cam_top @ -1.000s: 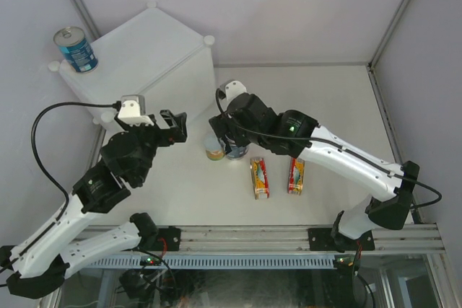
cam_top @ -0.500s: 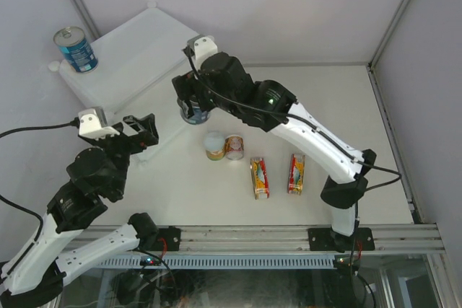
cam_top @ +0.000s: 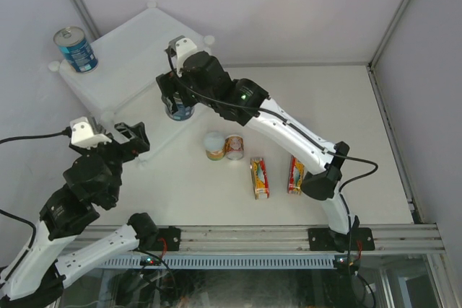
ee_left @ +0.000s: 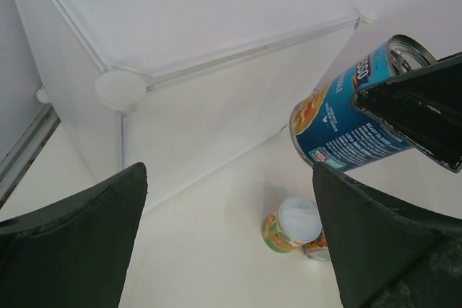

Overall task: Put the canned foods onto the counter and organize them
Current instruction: Place the canned food at the center of the board.

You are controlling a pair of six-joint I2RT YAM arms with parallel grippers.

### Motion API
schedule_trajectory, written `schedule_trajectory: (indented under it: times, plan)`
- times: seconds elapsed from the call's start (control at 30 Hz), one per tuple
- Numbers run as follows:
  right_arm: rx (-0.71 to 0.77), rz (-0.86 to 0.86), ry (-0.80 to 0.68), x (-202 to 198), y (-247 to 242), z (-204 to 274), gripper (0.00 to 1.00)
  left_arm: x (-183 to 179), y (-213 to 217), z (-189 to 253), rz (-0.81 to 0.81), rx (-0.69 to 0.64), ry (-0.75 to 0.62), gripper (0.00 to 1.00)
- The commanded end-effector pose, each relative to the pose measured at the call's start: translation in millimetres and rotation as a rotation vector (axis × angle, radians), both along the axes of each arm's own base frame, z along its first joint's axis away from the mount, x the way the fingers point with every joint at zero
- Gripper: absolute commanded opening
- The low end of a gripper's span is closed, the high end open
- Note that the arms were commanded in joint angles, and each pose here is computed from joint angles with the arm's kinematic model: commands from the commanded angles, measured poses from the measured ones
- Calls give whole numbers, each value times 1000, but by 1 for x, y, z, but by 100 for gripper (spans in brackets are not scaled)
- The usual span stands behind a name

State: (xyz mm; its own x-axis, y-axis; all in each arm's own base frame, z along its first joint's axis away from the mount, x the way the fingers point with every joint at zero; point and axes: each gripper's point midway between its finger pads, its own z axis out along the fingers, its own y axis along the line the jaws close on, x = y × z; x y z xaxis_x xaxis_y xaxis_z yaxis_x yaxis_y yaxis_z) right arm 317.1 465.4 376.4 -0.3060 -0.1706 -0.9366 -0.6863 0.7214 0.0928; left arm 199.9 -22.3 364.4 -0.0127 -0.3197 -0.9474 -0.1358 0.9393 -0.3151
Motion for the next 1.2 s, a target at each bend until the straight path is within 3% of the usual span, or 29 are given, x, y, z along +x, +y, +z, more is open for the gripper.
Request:
schedule_trajectory:
  times: [0.0,0.3,0.63,1.17]
  plan:
    - [228,12,-130,-16,-16,96,0,-13,20,6,39,-67,-29,100]
    - [92,29,0,-52,-25,6,0,-5,6,-3,15,-53,-3,100]
    - [88,72,66,-66,-4,-69,0,1,-8,-13,-10,-62,26,100]
    - [43,129,31,-73,58,-154,0,-3,-4,-16,-14,-42,49,100]
